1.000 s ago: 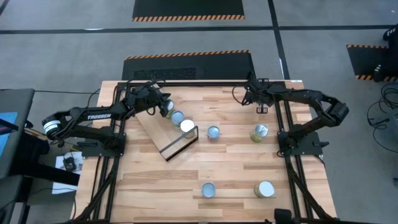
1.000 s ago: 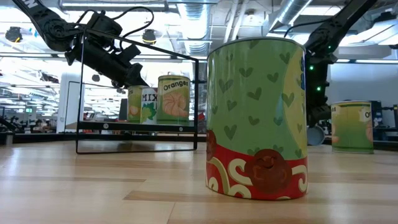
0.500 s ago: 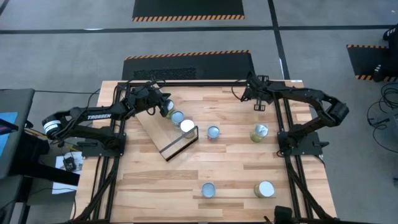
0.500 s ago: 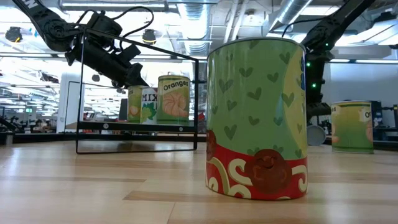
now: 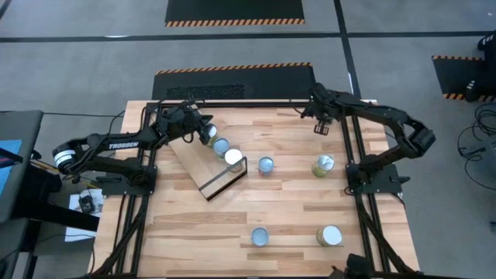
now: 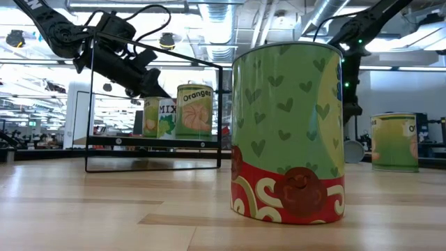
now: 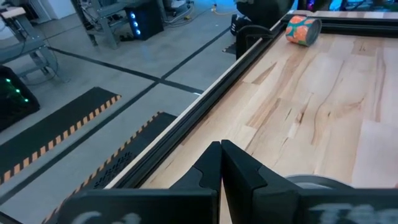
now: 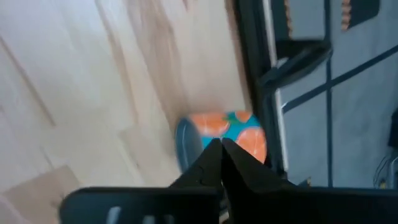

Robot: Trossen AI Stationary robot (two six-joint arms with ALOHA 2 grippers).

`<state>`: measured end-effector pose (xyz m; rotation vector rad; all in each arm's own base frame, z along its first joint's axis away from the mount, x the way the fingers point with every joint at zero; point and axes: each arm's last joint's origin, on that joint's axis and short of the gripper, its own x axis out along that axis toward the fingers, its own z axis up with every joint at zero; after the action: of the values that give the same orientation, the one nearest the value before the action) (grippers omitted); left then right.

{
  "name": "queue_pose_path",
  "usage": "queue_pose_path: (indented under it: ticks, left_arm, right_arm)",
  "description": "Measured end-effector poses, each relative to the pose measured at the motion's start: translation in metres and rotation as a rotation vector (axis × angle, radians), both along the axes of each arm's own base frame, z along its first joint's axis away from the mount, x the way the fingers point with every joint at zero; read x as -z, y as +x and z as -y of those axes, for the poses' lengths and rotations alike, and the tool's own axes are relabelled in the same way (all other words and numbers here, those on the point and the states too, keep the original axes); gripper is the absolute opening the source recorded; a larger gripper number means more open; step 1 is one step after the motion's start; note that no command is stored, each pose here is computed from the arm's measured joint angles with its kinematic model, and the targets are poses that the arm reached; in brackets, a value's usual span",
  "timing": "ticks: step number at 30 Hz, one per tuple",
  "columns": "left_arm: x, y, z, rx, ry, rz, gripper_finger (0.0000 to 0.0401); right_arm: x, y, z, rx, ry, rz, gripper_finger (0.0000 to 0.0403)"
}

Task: Pick and place cans onto a shelf
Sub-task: Put the small canned oranges on the shelf

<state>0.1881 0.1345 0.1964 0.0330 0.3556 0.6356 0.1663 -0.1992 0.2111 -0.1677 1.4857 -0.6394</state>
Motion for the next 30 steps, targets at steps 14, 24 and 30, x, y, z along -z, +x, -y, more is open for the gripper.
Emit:
queue_pose_path:
  ticks: [14, 24, 30]
  left_arm:
    - [-0.020, -0.004, 0.006, 0.082, 0.030, 0.119, 0.0000]
    - [-0.031, -0.016, 0.011, 0.072, 0.048, 0.118, 0.0000]
    - [-0.030, -0.017, 0.011, 0.071, 0.054, 0.101, 0.0000]
  right_arm:
    - [0.022, -0.010, -0.006, 0.048, 0.009, -0.076, 0.0208]
    - [0.023, -0.015, 0.003, 0.060, -0.011, -0.016, 0.0183]
    - [0.024, -0.016, 0.002, 0.075, 0.001, -0.020, 0.0199]
